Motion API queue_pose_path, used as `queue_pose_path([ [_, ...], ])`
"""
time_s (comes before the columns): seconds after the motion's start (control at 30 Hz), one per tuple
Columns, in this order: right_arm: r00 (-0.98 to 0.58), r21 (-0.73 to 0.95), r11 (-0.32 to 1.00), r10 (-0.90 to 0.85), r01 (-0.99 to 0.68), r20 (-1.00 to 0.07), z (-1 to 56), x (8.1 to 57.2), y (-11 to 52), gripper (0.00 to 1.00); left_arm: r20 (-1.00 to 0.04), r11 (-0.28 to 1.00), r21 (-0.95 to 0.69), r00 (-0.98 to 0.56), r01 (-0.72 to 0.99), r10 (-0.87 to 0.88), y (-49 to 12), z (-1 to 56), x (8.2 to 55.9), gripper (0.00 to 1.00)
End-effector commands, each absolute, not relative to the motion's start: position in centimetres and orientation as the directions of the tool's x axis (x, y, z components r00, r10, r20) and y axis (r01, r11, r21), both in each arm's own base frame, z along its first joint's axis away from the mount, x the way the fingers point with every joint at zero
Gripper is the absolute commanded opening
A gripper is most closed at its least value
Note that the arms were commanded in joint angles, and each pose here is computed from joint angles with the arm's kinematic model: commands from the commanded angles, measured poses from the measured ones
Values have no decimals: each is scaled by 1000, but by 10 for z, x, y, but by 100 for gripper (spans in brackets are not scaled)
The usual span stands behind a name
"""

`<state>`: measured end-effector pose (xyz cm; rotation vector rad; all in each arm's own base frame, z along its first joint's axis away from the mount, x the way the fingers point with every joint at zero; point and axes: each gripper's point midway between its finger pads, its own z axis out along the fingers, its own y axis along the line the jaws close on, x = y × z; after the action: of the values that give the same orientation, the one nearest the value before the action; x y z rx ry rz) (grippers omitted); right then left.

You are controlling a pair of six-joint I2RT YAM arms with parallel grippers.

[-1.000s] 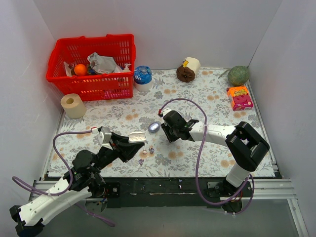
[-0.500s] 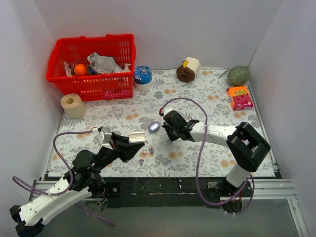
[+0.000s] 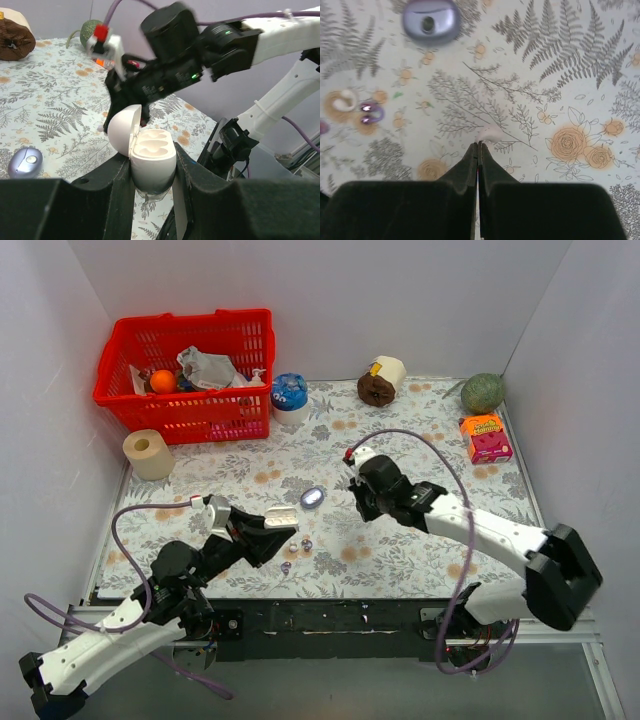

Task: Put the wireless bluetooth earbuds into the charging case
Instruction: Pick up the earbud from the center of the board.

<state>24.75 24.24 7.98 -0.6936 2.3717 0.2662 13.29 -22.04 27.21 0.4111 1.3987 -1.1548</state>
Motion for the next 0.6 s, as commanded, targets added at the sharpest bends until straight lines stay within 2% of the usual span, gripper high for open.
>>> queue_pose_path([
  [0.0, -509, 152, 677, -368, -720, -778, 174, 222, 272, 1, -887, 417, -379, -197, 826, -417, -224, 285, 133, 0],
  [0.03, -491, 217, 576, -376, -788, -786, 189, 203, 284, 1, -890, 412, -373, -195, 831, -412, -226, 285, 133, 0],
  [0.17, -404, 269, 351, -402, -897, -822, 247, 152, 281, 1, -903, 384, -348, -195, 855, -384, -237, 287, 132, 0],
  [0.27, -296, 256, 152, -369, -955, -881, 287, 115, 277, 1, -915, 349, -318, -188, 881, -358, -247, 293, 129, 0],
  [0.33, -214, 210, 47, -318, -976, -924, 311, 91, 267, 1, -929, 283, -295, -204, 913, -310, -259, 290, 122, 0],
  [0.5, -106, 127, -82, -225, -988, -969, 339, 59, 252, 1, -948, 74, -221, -197, 972, -251, -274, 296, 100, 0],
  [0.57, -117, 150, -132, -224, -980, -967, 344, 48, 251, 1, -951, 48, -211, -194, 976, -241, -276, 294, 103, 0],
])
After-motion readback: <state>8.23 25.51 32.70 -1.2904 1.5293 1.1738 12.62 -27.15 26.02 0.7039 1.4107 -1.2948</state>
